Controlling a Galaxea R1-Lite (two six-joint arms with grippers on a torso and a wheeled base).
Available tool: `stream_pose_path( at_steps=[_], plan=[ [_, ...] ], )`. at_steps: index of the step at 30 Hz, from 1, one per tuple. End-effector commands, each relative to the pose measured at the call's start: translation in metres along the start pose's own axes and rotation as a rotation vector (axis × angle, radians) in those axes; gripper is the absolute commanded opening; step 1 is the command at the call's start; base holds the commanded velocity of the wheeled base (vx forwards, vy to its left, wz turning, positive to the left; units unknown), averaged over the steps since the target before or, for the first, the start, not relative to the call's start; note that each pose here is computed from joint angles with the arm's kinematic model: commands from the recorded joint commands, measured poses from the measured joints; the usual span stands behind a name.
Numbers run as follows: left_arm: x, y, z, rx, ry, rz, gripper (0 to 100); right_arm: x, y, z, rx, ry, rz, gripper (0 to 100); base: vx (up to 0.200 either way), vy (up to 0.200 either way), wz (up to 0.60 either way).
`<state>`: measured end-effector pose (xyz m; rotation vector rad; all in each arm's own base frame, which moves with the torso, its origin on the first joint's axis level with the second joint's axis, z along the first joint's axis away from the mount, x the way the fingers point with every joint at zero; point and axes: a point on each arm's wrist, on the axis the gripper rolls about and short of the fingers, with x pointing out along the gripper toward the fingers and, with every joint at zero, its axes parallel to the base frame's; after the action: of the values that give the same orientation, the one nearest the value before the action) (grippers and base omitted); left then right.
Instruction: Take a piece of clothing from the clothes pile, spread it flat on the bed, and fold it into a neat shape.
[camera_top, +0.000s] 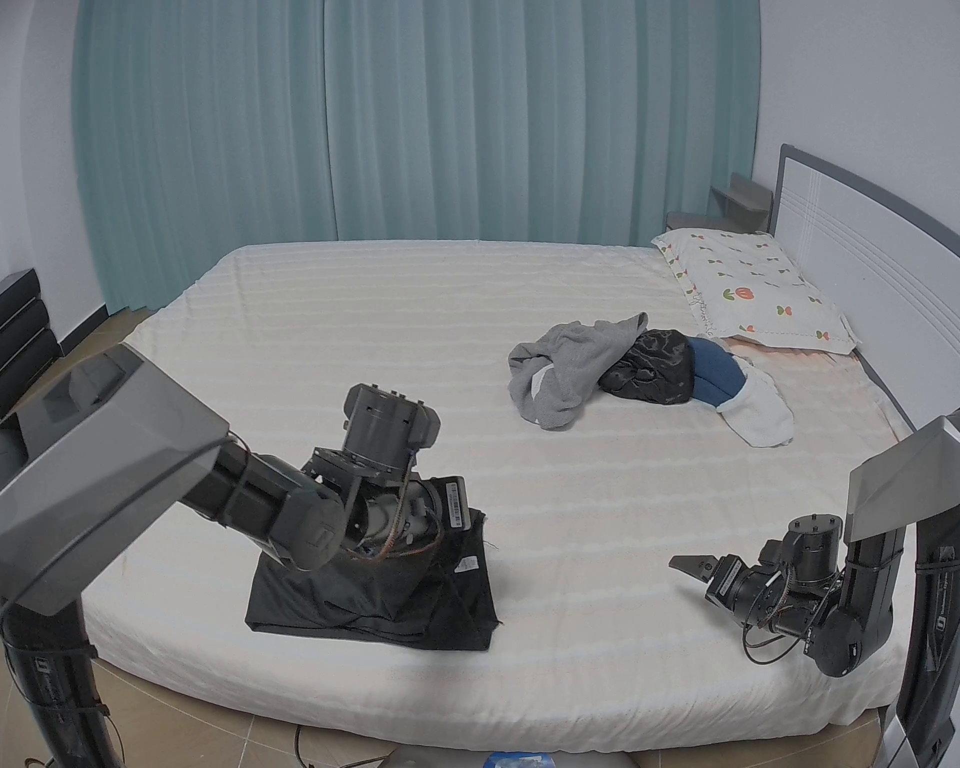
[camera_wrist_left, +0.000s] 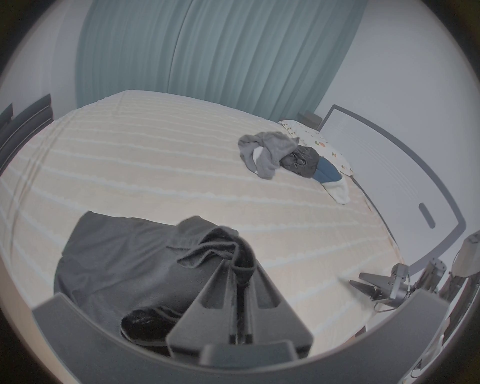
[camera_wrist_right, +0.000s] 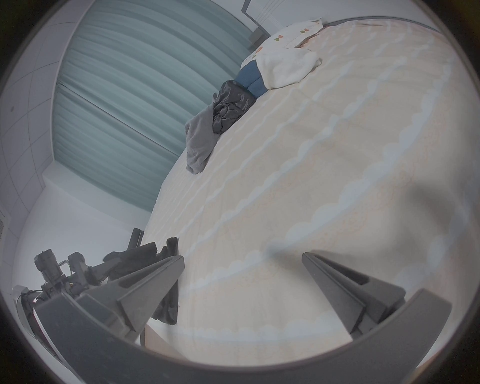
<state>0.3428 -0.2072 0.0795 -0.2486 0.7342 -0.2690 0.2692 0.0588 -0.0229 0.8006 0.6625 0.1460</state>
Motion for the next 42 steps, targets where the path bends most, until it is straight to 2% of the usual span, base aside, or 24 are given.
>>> stream_pose_path(
  at_steps=[1, 5, 6, 11, 16, 19, 23, 26, 28, 30, 35, 42],
  plan=[
    [0.022, -0.005, -0.017, 0.021, 0.044, 0.013, 0, 0.0, 0.0, 0.0, 0.0, 0.0, 0.001, 100, 0.0, 0.0, 0.0],
    [0.024, -0.007, -0.019, 0.023, 0.048, 0.011, 0, 0.0, 0.0, 0.0, 0.0, 0.001, 0.0, 100, 0.0, 0.0, 0.0],
    [0.024, -0.007, -0.019, 0.024, 0.048, 0.01, 100, 0.0, 0.0, 0.0, 0.0, 0.001, 0.0, 100, 0.0, 0.0, 0.0],
    [0.02, -0.011, -0.022, -0.016, 0.056, 0.004, 100, 0.0, 0.0, 0.0, 0.0, 0.002, -0.001, 100, 0.0, 0.0, 0.0],
    [0.001, -0.013, -0.015, -0.143, 0.036, -0.02, 100, 0.0, -0.001, -0.001, 0.002, 0.006, -0.005, 100, 0.0, 0.0, 0.0],
    [-0.014, -0.006, -0.015, -0.177, 0.036, -0.018, 100, 0.0, -0.001, -0.001, 0.001, 0.005, -0.004, 100, 0.0, 0.0, 0.0],
    [-0.033, 0.013, -0.016, -0.249, 0.064, -0.025, 100, 0.0, -0.001, -0.001, 0.002, 0.006, -0.005, 100, 0.0, 0.0, 0.0],
    [-0.048, 0.027, -0.023, -0.34, 0.097, -0.078, 100, 0.0, -0.001, -0.003, 0.0, 0.012, -0.005, 100, 0.0, 0.0, 0.0],
    [-0.055, 0.032, -0.028, -0.365, 0.103, -0.101, 100, -0.001, 0.0, -0.003, 0.0, 0.011, -0.004, 100, 0.0, 0.0, 0.0],
    [-0.061, 0.047, -0.036, -0.396, 0.09, -0.107, 100, -0.001, 0.0, -0.002, -0.001, 0.01, -0.003, 100, 0.0, 0.0, 0.0],
    [-0.06, 0.077, -0.051, -0.453, 0.081, -0.098, 100, 0.0, -0.001, -0.003, -0.001, 0.014, -0.006, 100, 0.0, 0.0, 0.0],
    [-0.043, 0.102, -0.067, -0.514, 0.076, -0.084, 100, 0.002, -0.001, -0.004, -0.001, 0.015, -0.005, 100, 0.0, 0.0, 0.0]
  ],
)
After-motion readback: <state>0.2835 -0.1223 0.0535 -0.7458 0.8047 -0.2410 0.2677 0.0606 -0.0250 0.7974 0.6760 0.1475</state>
